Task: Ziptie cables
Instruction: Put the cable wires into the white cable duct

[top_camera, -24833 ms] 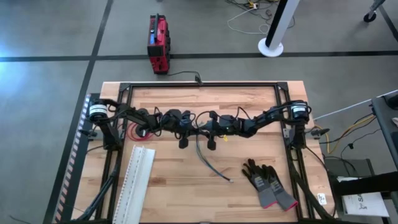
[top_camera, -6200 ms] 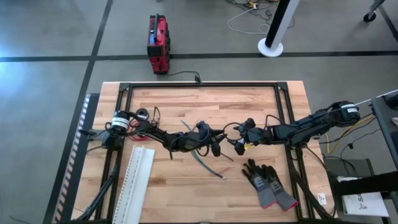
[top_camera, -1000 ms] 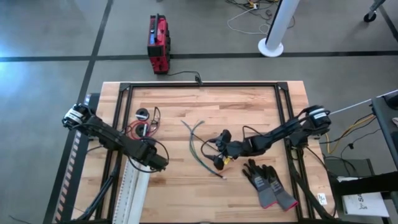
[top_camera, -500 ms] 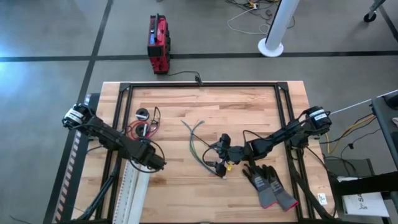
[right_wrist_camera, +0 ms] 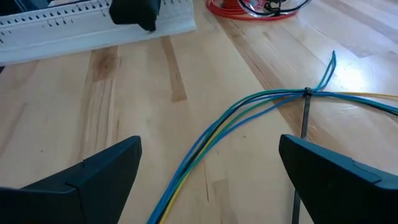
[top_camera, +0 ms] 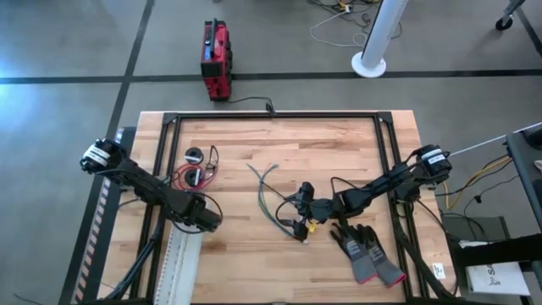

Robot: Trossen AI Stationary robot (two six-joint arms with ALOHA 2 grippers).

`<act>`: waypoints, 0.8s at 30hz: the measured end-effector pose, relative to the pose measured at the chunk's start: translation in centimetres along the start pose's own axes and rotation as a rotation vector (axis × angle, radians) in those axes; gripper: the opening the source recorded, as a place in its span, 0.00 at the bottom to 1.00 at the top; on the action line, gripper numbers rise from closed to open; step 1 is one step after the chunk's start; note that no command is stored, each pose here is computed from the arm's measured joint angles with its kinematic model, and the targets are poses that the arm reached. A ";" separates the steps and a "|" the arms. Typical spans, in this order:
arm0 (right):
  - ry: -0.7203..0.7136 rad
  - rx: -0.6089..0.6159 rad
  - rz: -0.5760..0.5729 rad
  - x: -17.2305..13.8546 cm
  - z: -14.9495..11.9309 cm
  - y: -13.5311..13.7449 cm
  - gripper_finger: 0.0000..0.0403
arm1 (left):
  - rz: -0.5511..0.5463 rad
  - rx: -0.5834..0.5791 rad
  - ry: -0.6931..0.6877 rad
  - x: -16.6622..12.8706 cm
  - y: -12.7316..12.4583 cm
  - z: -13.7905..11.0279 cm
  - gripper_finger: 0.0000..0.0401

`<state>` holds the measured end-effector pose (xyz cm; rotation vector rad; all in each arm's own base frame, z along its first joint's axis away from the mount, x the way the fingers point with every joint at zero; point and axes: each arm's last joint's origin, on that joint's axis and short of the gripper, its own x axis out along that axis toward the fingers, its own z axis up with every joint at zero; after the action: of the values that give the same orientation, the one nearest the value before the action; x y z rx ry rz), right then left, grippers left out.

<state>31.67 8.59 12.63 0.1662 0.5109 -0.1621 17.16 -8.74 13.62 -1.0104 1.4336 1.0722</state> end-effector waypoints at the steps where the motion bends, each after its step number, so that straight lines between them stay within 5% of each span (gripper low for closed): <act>1: 0.000 -0.001 0.000 0.0 0.0 0.0 0.92 | -0.019 0.019 -0.010 0.1 -0.1 0.0 0.44; 7: -0.013 -0.010 0.002 0.1 0.5 0.1 0.92 | -0.204 0.126 -0.188 -0.4 -2.2 0.2 0.35; 12: -0.034 -0.193 0.015 0.0 1.2 0.4 0.92 | -0.405 0.254 -0.359 -0.9 -4.7 0.2 0.25; 15: 0.004 -0.299 0.049 -0.6 1.4 0.4 0.92 | -0.458 0.314 -0.411 -0.6 -5.9 0.5 0.19; 24: 0.169 -0.329 0.183 -3.7 2.7 0.0 0.92 | -0.441 0.549 -0.534 0.5 -10.7 2.2 0.05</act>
<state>29.72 8.48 16.78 -0.0965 0.6796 0.1166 27.97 -9.25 11.91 -0.5418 0.9236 0.5170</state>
